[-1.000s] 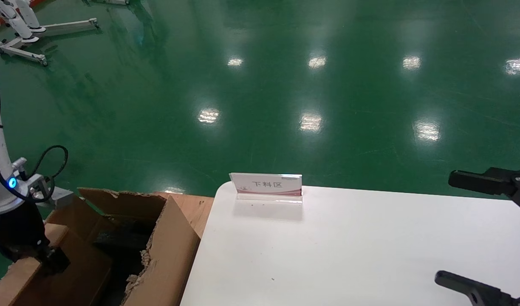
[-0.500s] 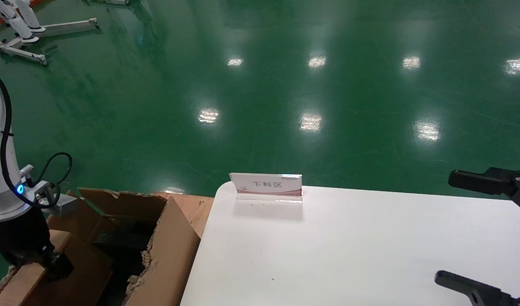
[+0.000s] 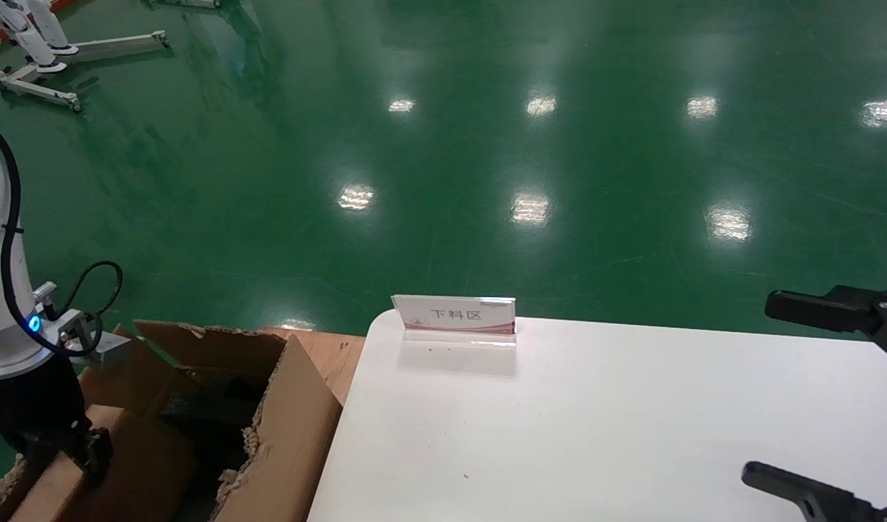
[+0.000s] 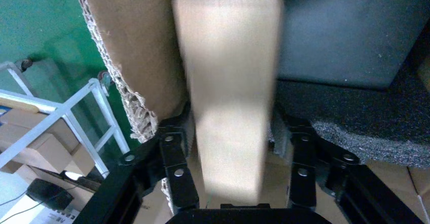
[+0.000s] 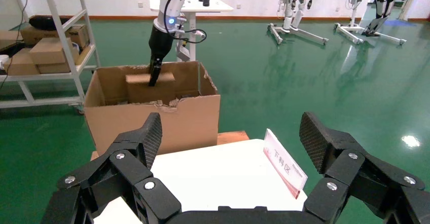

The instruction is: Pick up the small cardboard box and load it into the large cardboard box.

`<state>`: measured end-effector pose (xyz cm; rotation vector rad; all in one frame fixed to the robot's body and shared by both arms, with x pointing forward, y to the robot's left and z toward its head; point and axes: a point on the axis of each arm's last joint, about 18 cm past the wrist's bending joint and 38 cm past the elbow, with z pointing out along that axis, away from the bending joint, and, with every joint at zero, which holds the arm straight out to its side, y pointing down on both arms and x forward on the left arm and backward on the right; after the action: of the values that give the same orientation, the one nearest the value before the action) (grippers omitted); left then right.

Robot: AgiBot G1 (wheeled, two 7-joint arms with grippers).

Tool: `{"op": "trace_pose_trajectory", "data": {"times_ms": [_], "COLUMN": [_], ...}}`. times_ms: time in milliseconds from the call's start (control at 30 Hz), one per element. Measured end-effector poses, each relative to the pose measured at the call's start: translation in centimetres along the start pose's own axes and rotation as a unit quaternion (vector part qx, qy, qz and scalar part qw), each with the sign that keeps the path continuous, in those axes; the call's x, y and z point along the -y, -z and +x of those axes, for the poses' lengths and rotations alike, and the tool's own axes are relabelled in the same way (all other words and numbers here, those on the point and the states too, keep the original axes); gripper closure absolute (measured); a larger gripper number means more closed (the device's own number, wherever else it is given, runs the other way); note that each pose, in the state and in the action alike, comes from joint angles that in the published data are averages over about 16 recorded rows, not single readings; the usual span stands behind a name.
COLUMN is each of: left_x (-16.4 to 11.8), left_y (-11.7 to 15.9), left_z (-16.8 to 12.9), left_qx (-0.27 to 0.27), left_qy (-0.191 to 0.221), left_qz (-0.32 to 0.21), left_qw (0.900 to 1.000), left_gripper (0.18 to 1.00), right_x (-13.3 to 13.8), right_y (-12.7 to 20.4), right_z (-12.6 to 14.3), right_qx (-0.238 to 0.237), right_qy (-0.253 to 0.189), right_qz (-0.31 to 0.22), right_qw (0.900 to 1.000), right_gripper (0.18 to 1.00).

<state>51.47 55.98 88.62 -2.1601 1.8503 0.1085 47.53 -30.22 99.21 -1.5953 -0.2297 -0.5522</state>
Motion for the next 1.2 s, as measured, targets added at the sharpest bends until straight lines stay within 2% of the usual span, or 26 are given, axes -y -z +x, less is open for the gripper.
{"op": "trace_pose_trajectory", "data": {"times_ms": [367,467,567,733,833,933,1000,1200], "left_x": [0.7,1.1,1.6,2.1,2.0,1.7,1.3,-0.1], "left_y": [0.8,1.5,2.4,4.7,6.2,7.7,8.6,10.8], "left_z": [0.7,1.0,1.4,2.0,2.1,2.2,2.2,2.4], "left_qx": [-0.011,-0.022,-0.036,-0.069,-0.095,-0.123,-0.143,-0.193], "left_qy": [-0.017,-0.033,-0.054,-0.101,-0.134,-0.168,-0.191,-0.251], "left_qz": [0.016,0.029,0.049,0.093,0.129,0.169,0.199,0.287], "left_qw": [0.9997,0.9988,0.9967,0.9881,0.9780,0.9633,0.9505,0.9042], "left_gripper": [0.546,0.497,0.409,0.344,0.305,0.260,0.228,0.208], "right_x": [0.0,0.0,0.0,0.0,0.0,0.0,0.0,0.0], "right_y": [0.0,0.0,0.0,0.0,0.0,0.0,0.0,0.0], "right_z": [0.0,0.0,0.0,0.0,0.0,0.0,0.0,0.0], "right_qx": [0.000,0.000,0.000,0.000,0.000,0.000,0.000,0.000], "right_qy": [0.000,0.000,0.000,0.000,0.000,0.000,0.000,0.000], "right_qz": [0.000,0.000,0.000,0.000,0.000,0.000,0.000,0.000], "right_qw": [1.000,1.000,1.000,1.000,1.000,1.000,1.000,1.000], "right_gripper": [0.184,0.184,0.184,0.184,0.184,0.184,0.184,0.184]}}
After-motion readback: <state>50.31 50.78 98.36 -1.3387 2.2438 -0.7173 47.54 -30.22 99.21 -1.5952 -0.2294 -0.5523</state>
